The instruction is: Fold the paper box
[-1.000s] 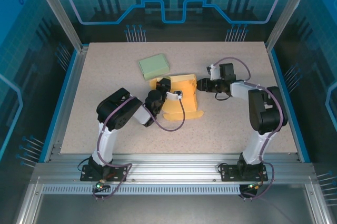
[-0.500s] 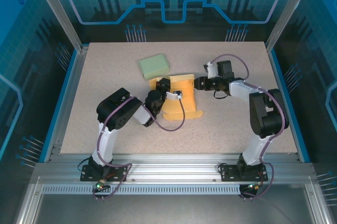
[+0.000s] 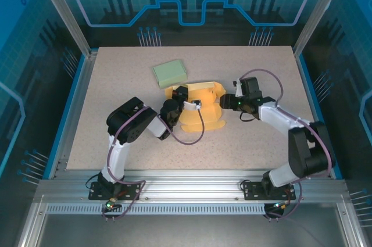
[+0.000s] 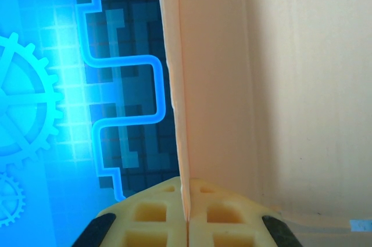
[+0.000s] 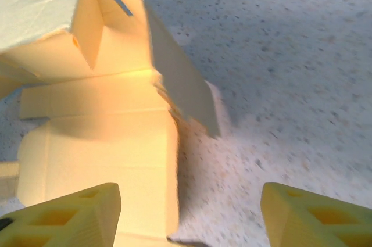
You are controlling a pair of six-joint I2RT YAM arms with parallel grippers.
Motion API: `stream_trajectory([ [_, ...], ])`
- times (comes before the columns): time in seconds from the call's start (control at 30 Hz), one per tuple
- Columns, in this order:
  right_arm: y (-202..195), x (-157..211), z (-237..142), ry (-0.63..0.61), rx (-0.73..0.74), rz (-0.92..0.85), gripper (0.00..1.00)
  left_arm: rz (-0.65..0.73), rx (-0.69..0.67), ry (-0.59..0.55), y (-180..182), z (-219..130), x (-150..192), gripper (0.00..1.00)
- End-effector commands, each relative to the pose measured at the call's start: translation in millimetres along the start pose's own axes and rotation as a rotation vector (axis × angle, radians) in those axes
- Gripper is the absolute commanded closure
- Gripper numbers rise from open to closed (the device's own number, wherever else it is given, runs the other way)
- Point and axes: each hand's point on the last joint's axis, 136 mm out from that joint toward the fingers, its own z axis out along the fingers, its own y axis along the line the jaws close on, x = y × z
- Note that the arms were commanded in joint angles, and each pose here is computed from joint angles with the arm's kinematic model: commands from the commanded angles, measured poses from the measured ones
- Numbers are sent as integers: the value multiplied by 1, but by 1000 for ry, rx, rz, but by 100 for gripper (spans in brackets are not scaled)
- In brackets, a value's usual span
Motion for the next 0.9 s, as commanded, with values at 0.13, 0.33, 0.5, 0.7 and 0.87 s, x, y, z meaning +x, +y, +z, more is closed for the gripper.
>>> stream_trajectory([
  [0.13, -16, 35, 5, 67, 70, 32, 32, 27, 8, -19, -5, 2, -3, 100],
  [0.33, -9, 41, 26, 126, 121, -22, 29, -48, -10, -8, 7, 2, 0, 100],
  [0.5, -28, 45, 42, 188, 250, 1, 30, -77, -24, -14, 14, 0, 1, 100],
  [0.7, -44, 49, 51, 221, 340, 38, 32, -170, -79, -11, 42, -1, 4, 100],
  [0.87, -45, 42, 52, 200, 300, 75, 33, -215, -118, -26, 63, -5, 4, 100],
])
